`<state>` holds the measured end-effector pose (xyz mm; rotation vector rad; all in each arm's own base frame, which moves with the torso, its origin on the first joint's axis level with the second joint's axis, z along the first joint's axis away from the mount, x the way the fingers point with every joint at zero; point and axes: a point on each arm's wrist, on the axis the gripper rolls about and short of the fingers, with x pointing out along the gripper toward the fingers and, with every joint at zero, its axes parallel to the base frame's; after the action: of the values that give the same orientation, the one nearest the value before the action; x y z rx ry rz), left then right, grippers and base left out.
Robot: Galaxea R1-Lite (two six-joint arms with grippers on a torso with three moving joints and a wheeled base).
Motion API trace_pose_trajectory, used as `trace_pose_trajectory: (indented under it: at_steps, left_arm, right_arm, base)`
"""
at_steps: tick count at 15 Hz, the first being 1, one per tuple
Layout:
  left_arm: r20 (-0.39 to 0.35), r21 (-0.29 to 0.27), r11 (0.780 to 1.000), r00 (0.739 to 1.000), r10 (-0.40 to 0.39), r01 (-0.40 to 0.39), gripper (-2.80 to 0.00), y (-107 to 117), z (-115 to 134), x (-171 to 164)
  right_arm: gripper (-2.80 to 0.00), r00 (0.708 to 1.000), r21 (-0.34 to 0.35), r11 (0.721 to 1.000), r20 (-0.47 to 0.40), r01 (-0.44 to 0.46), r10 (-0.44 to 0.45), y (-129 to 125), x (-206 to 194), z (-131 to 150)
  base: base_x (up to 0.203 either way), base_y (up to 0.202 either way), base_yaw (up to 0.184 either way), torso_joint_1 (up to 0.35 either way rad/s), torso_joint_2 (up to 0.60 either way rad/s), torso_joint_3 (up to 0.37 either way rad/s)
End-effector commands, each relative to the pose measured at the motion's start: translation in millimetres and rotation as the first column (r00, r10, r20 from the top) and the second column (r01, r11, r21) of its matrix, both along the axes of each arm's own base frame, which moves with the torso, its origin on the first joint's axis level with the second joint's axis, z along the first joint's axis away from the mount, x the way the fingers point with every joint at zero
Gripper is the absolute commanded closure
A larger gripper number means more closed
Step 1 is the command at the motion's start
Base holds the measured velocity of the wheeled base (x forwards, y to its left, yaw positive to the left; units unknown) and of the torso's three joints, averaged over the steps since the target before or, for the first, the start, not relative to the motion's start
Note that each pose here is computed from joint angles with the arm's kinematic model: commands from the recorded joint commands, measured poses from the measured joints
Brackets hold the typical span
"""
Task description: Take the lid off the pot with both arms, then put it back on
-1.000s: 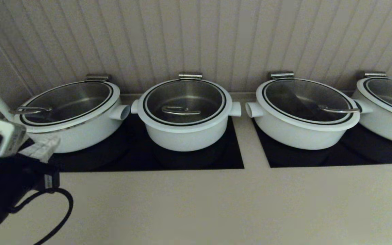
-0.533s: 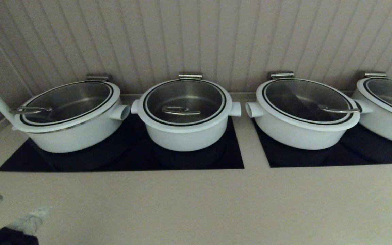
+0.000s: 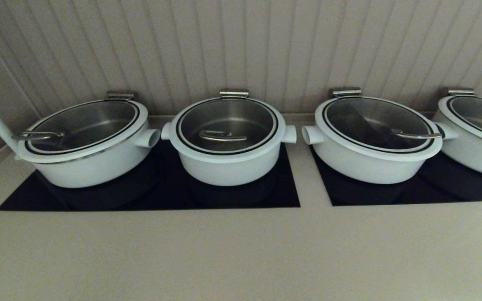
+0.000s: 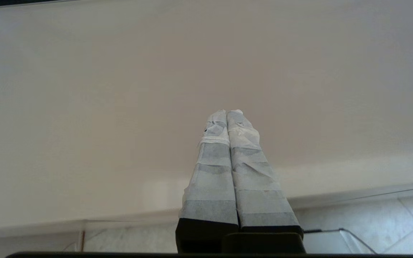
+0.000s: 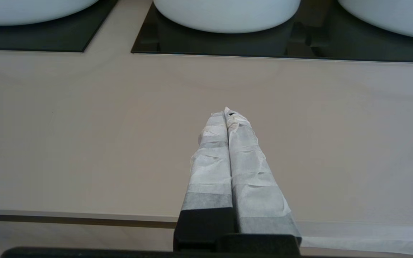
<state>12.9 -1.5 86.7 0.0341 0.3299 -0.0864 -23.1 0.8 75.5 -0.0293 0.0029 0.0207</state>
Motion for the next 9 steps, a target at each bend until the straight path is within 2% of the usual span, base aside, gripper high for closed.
trace_pose_trajectory:
  at_steps: [1,5,7,9]
  left_arm:
    - [0.144,-0.002,1.0,0.99,0.01,-0.01,0.0,0,-1,-15]
    - [0.288,0.083,0.996,0.958,-0.01,-0.015,0.0,0,-8,-32]
    - [0.303,0.112,0.994,0.953,-0.017,-0.017,0.0,0,-12,-37]
    - [0.3,0.1,0.995,0.954,-0.013,-0.018,0.0,0,-12,-37]
  right_arm:
    - [0.0,1.0,0.0,1.0,-0.001,-0.001,0.001,0,0,0]
    - [0.0,1.0,0.0,1.0,-0.001,-0.001,0.001,0,0,0]
    - [0.0,1.0,0.0,1.0,-0.001,-0.001,0.001,0,0,0]
    - [0.0,1.0,-0.001,1.0,-0.001,-0.001,0.001,0,0,0]
  base:
    - [0.0,0.0,0.0,0.0,0.0,0.0]
    - [0.0,0.0,0.0,0.0,0.0,0.0]
    - [0.0,0.0,0.0,0.0,0.0,0.0]
    - [0.0,0.0,0.0,0.0,0.0,0.0]
